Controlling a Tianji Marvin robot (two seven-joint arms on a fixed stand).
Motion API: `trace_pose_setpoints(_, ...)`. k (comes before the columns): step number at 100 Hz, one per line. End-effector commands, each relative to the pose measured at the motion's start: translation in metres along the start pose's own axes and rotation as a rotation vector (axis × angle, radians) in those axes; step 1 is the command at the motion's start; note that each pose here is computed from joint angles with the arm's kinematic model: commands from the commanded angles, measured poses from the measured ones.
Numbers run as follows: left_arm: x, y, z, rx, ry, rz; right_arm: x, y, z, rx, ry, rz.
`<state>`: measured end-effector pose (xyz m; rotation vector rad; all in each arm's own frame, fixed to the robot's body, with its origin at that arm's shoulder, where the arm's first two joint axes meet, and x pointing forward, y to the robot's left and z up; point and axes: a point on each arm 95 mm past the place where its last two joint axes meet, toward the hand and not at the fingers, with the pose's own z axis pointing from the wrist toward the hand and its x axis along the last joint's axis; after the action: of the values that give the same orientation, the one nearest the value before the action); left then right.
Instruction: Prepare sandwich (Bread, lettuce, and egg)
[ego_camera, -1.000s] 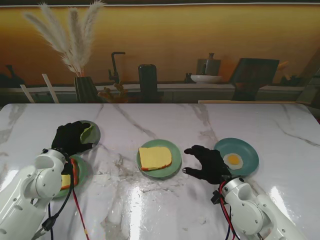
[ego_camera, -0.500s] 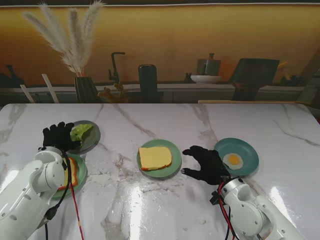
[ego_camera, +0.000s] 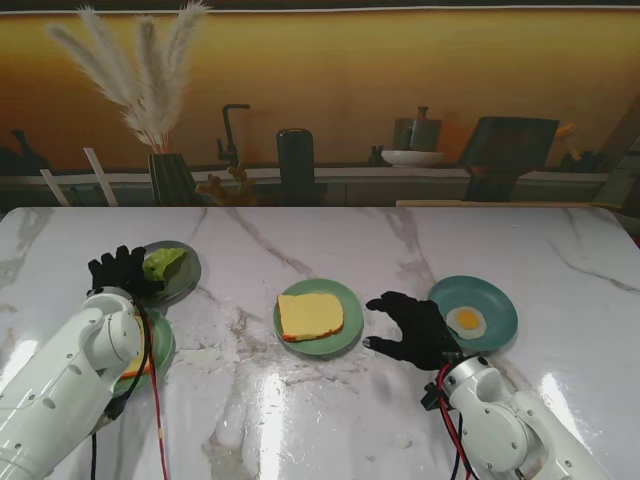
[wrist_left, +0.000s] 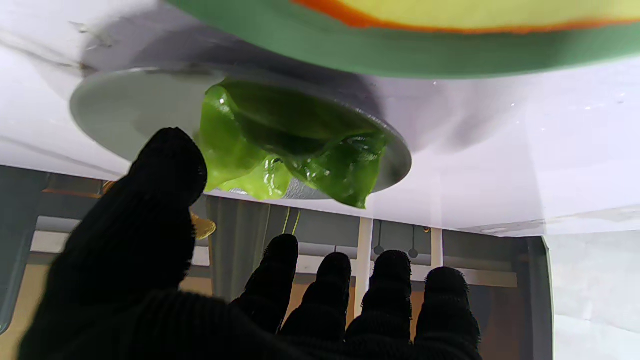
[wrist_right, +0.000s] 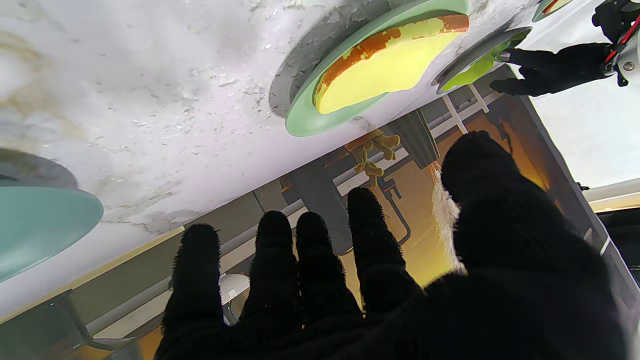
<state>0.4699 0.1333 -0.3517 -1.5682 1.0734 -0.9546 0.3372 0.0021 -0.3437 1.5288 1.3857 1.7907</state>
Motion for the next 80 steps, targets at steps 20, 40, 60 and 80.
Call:
trace_pose_setpoints(20,0.003,0.007,0.009,-0.049,-0.037,-0.006,0.006,-0.002,0.002,0.000,0.007,0.020)
trace_pose_setpoints(40,0.003,0.011,0.014,-0.071,-0.048,0.010,0.006,-0.002,0.002,0.005,0.004,0.024)
trace_pose_setpoints(60,0.003,0.020,0.021,-0.088,-0.071,0.037,0.006,-0.002,0.002,0.010,-0.002,0.029)
trace_pose_setpoints(80,0.003,0.028,0.026,-0.091,-0.075,0.058,0.006,-0.001,0.003,0.008,-0.004,0.031)
